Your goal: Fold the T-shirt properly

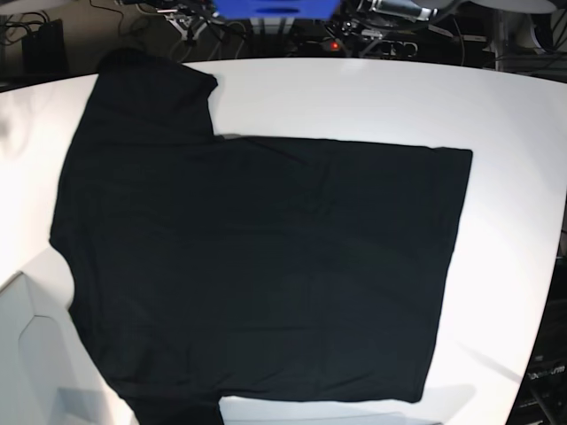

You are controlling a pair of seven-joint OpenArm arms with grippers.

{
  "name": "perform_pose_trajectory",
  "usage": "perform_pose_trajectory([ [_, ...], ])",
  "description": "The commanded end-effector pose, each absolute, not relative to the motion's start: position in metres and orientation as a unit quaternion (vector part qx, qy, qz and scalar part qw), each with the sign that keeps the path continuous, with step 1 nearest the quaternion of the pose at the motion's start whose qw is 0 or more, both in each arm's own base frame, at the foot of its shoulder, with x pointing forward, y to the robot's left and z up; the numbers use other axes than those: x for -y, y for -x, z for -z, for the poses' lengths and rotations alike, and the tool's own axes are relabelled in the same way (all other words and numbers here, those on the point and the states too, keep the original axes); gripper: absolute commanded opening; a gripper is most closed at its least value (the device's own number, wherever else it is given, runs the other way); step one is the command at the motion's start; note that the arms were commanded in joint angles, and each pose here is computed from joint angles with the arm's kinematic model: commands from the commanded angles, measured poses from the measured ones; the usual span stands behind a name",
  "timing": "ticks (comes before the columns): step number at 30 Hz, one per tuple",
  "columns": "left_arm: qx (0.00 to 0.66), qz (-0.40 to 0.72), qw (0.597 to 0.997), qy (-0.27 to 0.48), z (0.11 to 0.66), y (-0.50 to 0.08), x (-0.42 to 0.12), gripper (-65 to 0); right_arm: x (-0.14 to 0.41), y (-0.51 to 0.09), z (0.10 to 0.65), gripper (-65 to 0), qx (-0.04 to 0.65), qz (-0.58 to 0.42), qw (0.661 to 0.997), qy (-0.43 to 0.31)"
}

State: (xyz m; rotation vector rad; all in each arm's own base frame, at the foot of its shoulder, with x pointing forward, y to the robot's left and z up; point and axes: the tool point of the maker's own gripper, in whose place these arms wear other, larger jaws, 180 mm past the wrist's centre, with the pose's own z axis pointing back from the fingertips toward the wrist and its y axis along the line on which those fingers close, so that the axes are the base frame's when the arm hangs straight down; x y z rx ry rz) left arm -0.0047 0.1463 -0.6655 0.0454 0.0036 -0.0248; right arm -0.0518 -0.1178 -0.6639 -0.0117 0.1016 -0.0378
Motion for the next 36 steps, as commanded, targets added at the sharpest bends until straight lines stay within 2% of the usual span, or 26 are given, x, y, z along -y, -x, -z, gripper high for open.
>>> perform_pose_trajectory([
  [1,-0.003,0.013,1.0,-0.025,0.665,0.006,-0.147,-65.0,0.119,0.062,0.663,-65.0,-0.06,0.019,0.998,-0.002],
  [15,-0.02,0.016,0.999,-0.024,0.665,0.029,-0.147,-65.0,0.129,0.072,0.662,-65.0,-0.067,0.02,0.998,0.006],
  [21,-0.023,0.015,0.999,-0.024,0.664,0.036,-0.147,-65.0,0.13,0.068,0.66,-65.0,-0.037,0.019,0.999,0.007],
  [27,0.007,0.015,1.0,-0.025,0.663,0.025,-0.15,-65.0,0.128,0.065,0.657,-65.0,-0.063,0.02,0.998,0.005],
  [32,-0.023,0.016,0.999,-0.025,0.662,0.034,-0.149,-65.0,0.128,0.064,0.657,-65.0,-0.067,0.019,0.998,0.005],
  [36,-0.017,0.016,0.999,-0.023,0.661,0.03,-0.148,-65.0,0.128,0.063,0.657,-65.0,-0.066,0.019,0.998,0.005],
])
